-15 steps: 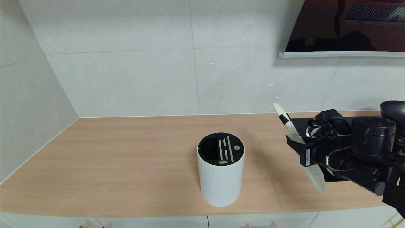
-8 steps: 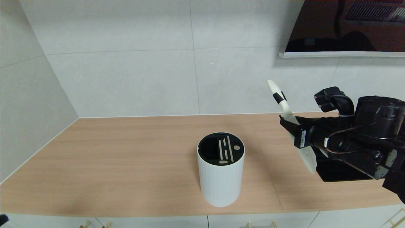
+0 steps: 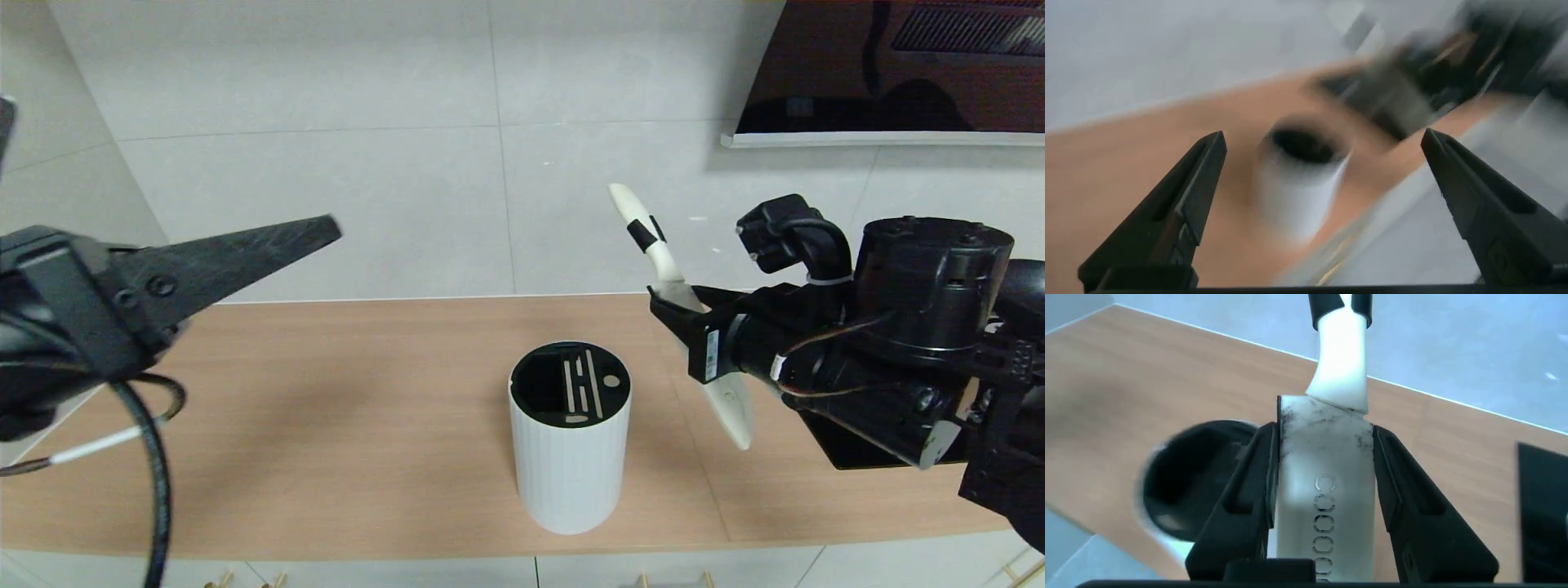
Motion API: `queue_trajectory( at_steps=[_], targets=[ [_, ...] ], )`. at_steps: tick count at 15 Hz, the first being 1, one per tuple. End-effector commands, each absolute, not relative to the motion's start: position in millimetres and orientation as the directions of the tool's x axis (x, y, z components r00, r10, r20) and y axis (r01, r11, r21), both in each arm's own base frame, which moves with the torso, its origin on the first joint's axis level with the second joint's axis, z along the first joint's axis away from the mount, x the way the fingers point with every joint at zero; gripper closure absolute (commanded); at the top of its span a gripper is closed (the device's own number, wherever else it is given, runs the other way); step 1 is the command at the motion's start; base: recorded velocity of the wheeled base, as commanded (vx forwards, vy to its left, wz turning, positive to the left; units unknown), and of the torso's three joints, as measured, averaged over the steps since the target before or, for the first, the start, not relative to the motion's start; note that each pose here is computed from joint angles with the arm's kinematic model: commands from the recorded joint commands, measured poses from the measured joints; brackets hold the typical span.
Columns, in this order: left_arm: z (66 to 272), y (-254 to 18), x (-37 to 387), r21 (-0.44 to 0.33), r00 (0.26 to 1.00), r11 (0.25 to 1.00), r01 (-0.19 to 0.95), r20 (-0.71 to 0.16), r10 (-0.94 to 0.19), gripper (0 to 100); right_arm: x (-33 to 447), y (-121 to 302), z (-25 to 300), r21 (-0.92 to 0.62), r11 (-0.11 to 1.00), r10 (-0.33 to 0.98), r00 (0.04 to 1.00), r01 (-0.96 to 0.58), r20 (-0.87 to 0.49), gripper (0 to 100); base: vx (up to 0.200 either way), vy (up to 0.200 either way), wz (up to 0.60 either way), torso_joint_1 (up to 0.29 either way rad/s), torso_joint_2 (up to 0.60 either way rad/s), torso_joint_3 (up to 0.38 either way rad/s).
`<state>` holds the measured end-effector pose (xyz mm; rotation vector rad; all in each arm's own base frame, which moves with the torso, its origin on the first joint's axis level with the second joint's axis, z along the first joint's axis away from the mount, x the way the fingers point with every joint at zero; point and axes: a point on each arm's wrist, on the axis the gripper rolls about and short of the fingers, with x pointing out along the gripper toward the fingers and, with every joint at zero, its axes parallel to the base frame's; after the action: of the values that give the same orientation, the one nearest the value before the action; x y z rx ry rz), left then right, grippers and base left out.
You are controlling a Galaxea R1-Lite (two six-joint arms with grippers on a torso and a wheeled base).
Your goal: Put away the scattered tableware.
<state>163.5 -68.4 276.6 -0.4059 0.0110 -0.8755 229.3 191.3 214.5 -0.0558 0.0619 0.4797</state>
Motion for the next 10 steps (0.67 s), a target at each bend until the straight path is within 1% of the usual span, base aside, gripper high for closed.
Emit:
queue_trajectory(
  at_steps=[1,3,4,5,6,8,10],
  targets=[
    [237.9,-117.0,208.5,-0.536,0.551,0.423,0.731,0.097,-0.829,0,222.2,202.8,213.0,-0.036,0.868,0.492,0.867,-0.496,-0.073,100,0.000,0.000,0.00,0.000,0.00,0.000],
    [227.3,-138.8,218.7,-0.631,0.534,0.345,0.695,0.132,-0.835,0,216.3,212.6,210.4,-0.008,0.851,0.522,0.849,-0.524,-0.080,100,0.000,0.000,0.00,0.000,0.00,0.000],
    [220.4,-148.7,223.1,-0.665,0.540,0.337,0.667,0.119,-0.833,0,212.3,217.8,210.3,0.003,0.841,0.539,0.838,-0.541,-0.080,100,0.000,0.000,0.00,0.000,0.00,0.000],
    [212.3,-160.1,227.3,-0.676,0.545,0.346,0.650,0.098,-0.833,0,207.9,222.4,210.0,0.004,0.834,0.551,0.831,-0.552,-0.080,100,0.000,0.000,0.00,0.000,0.00,0.000],
    [205.6,-169.6,231.1,-0.683,0.555,0.357,0.638,0.086,-0.828,0,205.2,225.5,208.6,0.002,0.830,0.555,0.827,-0.557,-0.084,100,0.000,0.000,0.00,0.000,0.00,0.000],
    [199.1,-184.2,237.2,-0.677,0.586,0.375,0.633,0.102,-0.804,0,202.3,228.9,207.8,0.002,0.828,0.559,0.825,-0.561,-0.086,100,0.000,0.000,0.00,0.000,0.00,0.000],
    [189.8,-192.9,240.0,-0.633,0.601,0.416,0.653,0.099,-0.793,0,199.3,233.4,206.4,0.004,0.818,0.573,0.815,-0.575,-0.080,100,0.000,0.000,0.00,0.000,0.00,0.000]
  ],
)
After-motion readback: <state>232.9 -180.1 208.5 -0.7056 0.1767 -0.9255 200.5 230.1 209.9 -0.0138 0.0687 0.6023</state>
